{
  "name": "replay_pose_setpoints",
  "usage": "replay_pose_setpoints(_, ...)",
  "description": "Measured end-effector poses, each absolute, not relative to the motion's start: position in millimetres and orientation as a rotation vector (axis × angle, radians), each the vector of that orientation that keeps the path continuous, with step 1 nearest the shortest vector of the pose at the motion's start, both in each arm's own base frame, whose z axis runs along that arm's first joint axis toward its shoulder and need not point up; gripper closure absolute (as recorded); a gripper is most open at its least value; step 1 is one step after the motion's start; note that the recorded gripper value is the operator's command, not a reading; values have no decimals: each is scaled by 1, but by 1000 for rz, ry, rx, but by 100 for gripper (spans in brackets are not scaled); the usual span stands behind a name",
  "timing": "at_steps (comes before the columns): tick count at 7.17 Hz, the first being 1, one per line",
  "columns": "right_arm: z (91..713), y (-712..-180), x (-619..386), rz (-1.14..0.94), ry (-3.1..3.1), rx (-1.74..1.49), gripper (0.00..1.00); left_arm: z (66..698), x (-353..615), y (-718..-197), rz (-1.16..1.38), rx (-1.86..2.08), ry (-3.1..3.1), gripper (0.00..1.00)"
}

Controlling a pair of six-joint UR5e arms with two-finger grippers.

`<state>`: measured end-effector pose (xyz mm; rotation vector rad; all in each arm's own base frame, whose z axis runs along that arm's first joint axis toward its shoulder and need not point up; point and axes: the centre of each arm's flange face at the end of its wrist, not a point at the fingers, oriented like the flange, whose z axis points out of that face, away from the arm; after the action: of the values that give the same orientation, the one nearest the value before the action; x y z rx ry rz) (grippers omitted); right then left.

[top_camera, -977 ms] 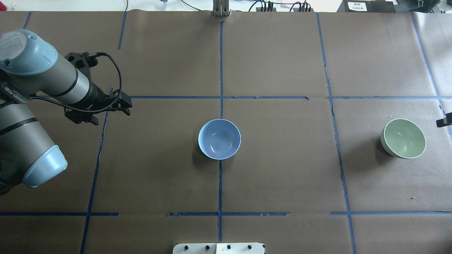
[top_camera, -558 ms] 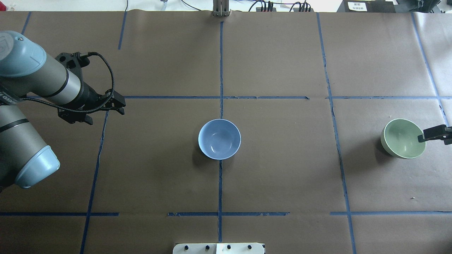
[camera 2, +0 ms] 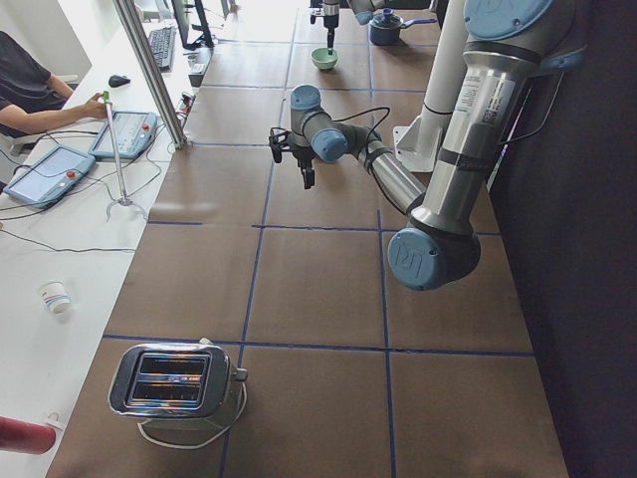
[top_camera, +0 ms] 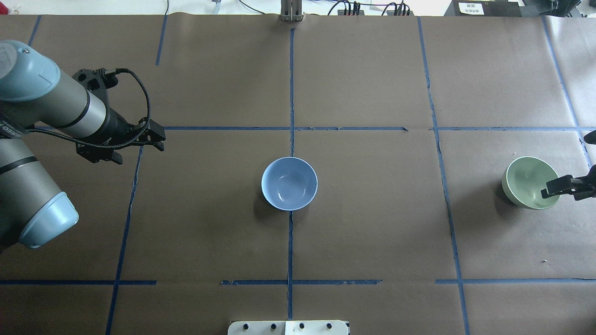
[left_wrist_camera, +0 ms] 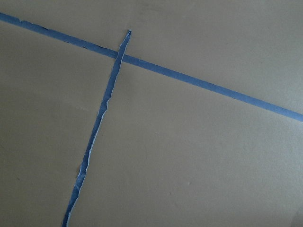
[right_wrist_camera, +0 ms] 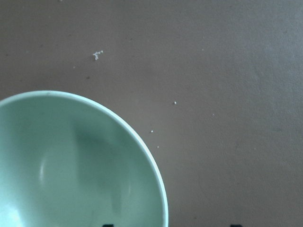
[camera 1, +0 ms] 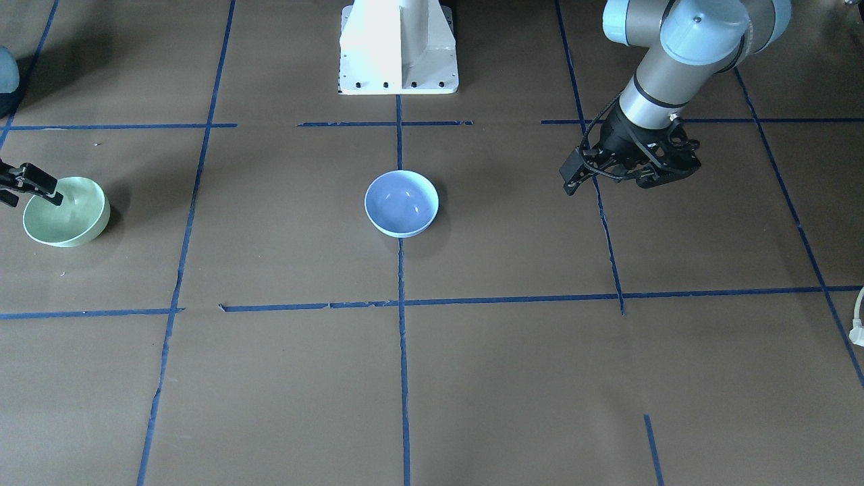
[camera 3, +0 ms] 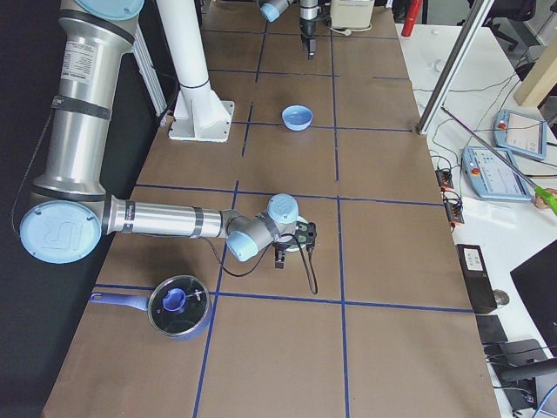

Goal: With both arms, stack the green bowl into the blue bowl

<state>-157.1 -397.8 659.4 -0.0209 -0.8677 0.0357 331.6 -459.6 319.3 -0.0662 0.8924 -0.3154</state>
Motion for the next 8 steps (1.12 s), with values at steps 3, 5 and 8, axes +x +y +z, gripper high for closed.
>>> replay_pose_setpoints(3, 652, -397, -157, 2, -917, 43, 100, 319, 331, -459, -315, -65, 893, 0)
replay_pose_setpoints(5, 634, -401, -157, 20, -976, 67, 100, 319, 332, -459, -315, -66, 893, 0)
replay_pose_setpoints(8, 558, -424, -171, 153, -1190, 102, 100, 320, 326, -459, -319, -65, 894, 0)
